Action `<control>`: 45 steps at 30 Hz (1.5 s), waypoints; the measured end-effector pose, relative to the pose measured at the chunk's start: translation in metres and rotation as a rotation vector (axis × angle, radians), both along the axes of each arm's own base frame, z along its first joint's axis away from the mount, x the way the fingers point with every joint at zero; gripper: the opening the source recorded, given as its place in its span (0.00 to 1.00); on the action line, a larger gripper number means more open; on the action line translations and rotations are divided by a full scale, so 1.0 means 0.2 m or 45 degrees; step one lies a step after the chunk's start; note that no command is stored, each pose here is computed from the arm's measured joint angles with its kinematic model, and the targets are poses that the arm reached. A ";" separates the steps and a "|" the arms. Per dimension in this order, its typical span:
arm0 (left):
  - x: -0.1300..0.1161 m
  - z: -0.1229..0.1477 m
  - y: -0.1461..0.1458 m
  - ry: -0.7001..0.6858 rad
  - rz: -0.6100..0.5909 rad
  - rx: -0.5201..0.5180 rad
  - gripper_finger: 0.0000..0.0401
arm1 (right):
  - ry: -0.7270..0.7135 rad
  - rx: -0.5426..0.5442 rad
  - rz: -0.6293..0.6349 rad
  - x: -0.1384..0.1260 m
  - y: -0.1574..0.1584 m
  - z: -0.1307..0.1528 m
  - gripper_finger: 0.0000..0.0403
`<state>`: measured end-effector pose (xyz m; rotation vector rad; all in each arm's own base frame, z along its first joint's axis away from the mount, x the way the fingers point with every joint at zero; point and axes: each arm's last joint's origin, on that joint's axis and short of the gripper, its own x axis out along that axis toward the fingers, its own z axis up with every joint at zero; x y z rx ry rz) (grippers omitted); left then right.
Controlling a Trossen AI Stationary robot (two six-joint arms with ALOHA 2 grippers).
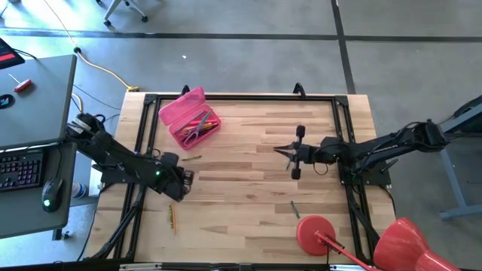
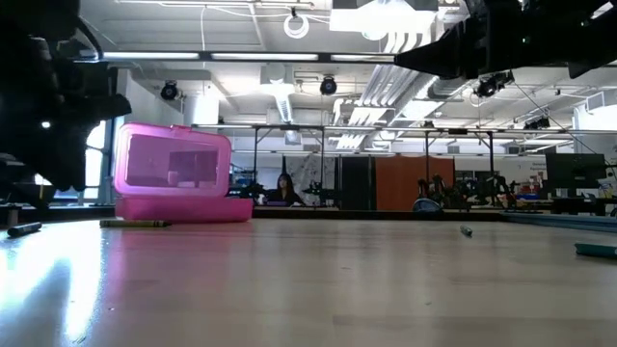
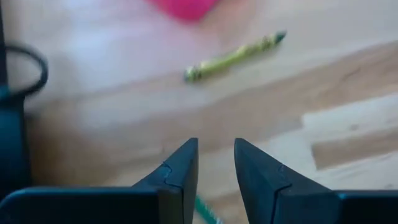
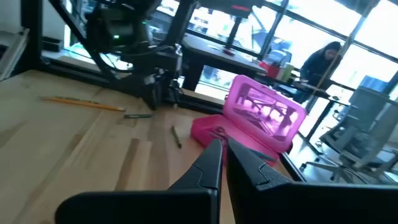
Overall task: Pick & place school supplies into a supply box
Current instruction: Put the top green crayon into the supply box
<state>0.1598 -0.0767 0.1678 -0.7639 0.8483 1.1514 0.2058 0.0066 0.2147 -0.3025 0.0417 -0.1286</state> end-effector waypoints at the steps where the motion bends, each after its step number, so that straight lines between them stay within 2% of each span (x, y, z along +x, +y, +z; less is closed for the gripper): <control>1: 0.01 0.00 0.01 -0.006 -0.012 0.029 0.33 | 0.002 -0.007 0.004 0.00 0.00 0.00 0.00; 5: 0.03 0.01 0.05 -0.023 -0.048 0.131 0.33 | -0.009 -0.023 -0.016 0.03 0.00 -0.02 0.01; 8: 0.04 0.01 0.07 0.006 -0.077 0.161 0.33 | 0.033 -0.020 -0.030 0.04 0.00 -0.05 0.06; 11: 0.05 0.01 0.09 0.051 -0.106 0.159 0.33 | 0.120 0.080 -0.085 0.06 -0.01 -0.11 0.12; 13: 0.05 0.01 0.10 0.072 -0.118 0.158 0.33 | 0.220 0.075 -0.117 0.07 -0.01 -0.16 0.17; 16: 0.06 0.01 0.11 0.086 -0.118 0.156 0.33 | 0.394 -0.033 -0.115 0.06 -0.01 -0.23 0.23; 19: 0.06 0.01 0.12 0.083 -0.110 0.152 0.33 | 0.520 -0.040 -0.111 0.04 -0.01 -0.24 0.27; 21: 0.06 0.01 0.12 0.082 -0.114 0.150 0.33 | 0.645 -0.028 -0.118 0.04 -0.01 -0.21 0.29; 26: 0.06 0.01 0.12 0.085 -0.114 0.149 0.33 | 1.119 -0.036 -0.125 0.04 -0.01 -0.10 0.29; 28: 0.06 0.01 0.12 0.084 -0.114 0.145 0.33 | 1.253 -0.030 -0.096 0.06 0.00 -0.06 0.29; 32: 0.06 0.00 0.11 0.091 -0.111 0.075 0.33 | 1.469 -0.090 -0.039 0.10 0.00 -0.10 0.29; 39: 0.10 -0.01 0.07 0.030 -0.118 -0.139 0.33 | 1.728 -0.288 0.027 0.18 0.00 -0.29 0.29; 45: 0.15 0.00 0.04 -0.081 -0.138 -0.292 0.33 | 1.846 -0.392 0.054 0.21 0.00 -0.40 0.29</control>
